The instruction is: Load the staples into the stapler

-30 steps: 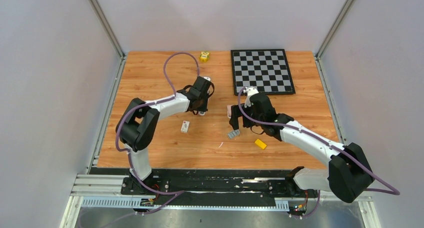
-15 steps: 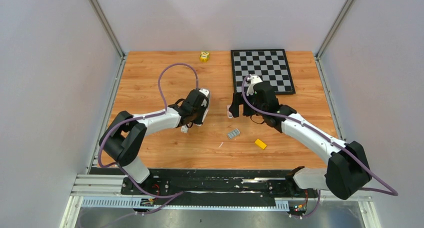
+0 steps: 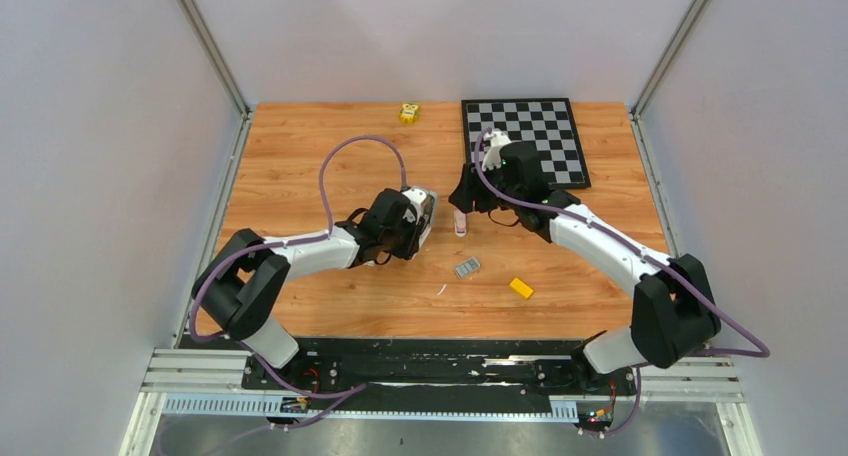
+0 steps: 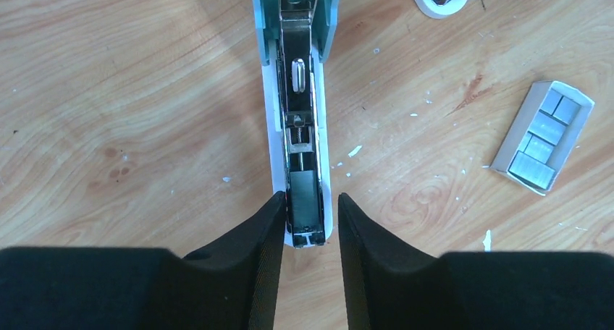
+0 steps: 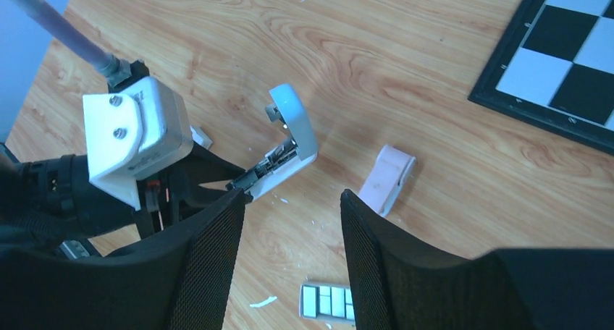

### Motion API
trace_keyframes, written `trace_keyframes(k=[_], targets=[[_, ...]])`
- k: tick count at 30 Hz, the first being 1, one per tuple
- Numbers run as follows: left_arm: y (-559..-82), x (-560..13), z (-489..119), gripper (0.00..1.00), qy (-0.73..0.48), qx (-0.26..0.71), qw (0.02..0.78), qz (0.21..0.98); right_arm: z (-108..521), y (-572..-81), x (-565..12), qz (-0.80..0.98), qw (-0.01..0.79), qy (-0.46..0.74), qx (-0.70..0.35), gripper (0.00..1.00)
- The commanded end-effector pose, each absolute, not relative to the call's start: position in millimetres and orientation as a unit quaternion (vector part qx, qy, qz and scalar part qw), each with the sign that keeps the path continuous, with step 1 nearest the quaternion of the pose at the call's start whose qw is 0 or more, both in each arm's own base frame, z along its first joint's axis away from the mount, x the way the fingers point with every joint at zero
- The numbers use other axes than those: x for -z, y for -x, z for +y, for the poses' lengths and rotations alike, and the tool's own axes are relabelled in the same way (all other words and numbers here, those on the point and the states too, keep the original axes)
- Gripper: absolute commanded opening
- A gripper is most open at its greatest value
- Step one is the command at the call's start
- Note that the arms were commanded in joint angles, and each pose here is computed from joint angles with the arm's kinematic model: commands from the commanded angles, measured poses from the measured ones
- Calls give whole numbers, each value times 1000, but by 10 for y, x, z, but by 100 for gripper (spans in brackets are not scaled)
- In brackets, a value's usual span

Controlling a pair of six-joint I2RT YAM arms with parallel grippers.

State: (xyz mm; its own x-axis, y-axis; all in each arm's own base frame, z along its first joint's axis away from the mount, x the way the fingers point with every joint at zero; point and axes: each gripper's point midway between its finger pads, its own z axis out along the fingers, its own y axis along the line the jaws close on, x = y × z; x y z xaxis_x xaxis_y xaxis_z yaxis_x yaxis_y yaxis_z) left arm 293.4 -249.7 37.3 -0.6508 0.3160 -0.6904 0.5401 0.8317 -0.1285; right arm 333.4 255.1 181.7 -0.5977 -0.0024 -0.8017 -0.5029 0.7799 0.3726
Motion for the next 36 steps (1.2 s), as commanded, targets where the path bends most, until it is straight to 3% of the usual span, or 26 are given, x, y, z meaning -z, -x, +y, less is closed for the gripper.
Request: trace_keyframes(k=[1,11,20,36], targets=[[-2961,-598,-2546,37,-214,181,371,885,2724,-3481,-1936,826,425,170,-329,55],[-2954,-827,-2405,37,-129,241,375,886,2936,-3777,-1774,826,391,205,-351,48],[-2941,-709,-2440,28,-100,291,346,887,3036,-3899,-1581,836,352,218,-359,46],[-2896,-398,-2296,22,-113,243,318,910,3165,-3853,-1364,835,310,240,-387,40]])
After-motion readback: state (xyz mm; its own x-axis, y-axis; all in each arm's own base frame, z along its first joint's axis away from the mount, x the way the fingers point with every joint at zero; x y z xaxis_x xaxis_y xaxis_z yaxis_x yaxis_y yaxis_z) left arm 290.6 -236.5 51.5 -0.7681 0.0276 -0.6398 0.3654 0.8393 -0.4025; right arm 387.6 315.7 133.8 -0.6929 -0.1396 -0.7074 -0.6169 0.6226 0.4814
